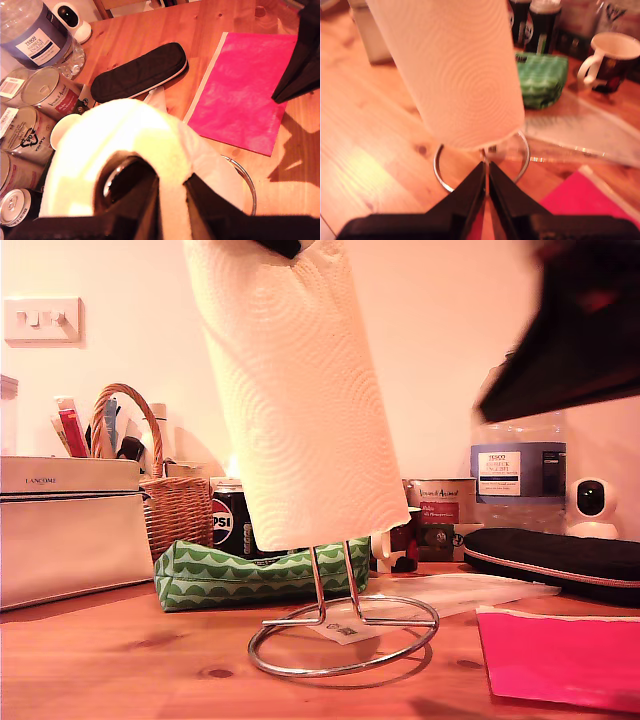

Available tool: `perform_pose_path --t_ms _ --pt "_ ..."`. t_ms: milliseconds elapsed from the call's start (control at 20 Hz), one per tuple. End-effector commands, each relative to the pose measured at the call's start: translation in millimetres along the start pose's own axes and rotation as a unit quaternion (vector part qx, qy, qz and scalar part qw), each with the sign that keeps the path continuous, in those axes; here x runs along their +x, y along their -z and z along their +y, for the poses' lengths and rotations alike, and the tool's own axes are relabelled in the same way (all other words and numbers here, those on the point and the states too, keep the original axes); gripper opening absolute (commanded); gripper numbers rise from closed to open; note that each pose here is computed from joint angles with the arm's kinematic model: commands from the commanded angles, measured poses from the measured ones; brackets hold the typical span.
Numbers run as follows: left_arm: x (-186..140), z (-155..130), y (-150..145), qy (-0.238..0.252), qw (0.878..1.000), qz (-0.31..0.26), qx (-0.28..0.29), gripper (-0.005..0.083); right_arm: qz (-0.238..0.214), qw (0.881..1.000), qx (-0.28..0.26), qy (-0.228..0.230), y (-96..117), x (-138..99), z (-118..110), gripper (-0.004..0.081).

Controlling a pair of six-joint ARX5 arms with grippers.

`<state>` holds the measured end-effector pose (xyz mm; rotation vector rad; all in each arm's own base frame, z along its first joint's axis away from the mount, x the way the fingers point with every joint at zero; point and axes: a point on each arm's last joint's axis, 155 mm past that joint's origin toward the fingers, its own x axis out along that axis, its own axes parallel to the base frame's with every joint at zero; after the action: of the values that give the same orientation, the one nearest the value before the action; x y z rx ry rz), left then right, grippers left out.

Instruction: Insert the paper towel roll into the metallic stand.

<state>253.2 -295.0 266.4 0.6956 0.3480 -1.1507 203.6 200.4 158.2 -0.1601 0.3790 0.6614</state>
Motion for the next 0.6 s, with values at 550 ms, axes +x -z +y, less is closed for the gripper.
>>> perform_pose_path --t_ms 550 --pt "-13.0 2.8 -15.3 -0.001 1.0 -0.012 0.015 0.0237 0.006 1.0 -0.005 0.015 5.3 0.6 -5.2 -0.0011"
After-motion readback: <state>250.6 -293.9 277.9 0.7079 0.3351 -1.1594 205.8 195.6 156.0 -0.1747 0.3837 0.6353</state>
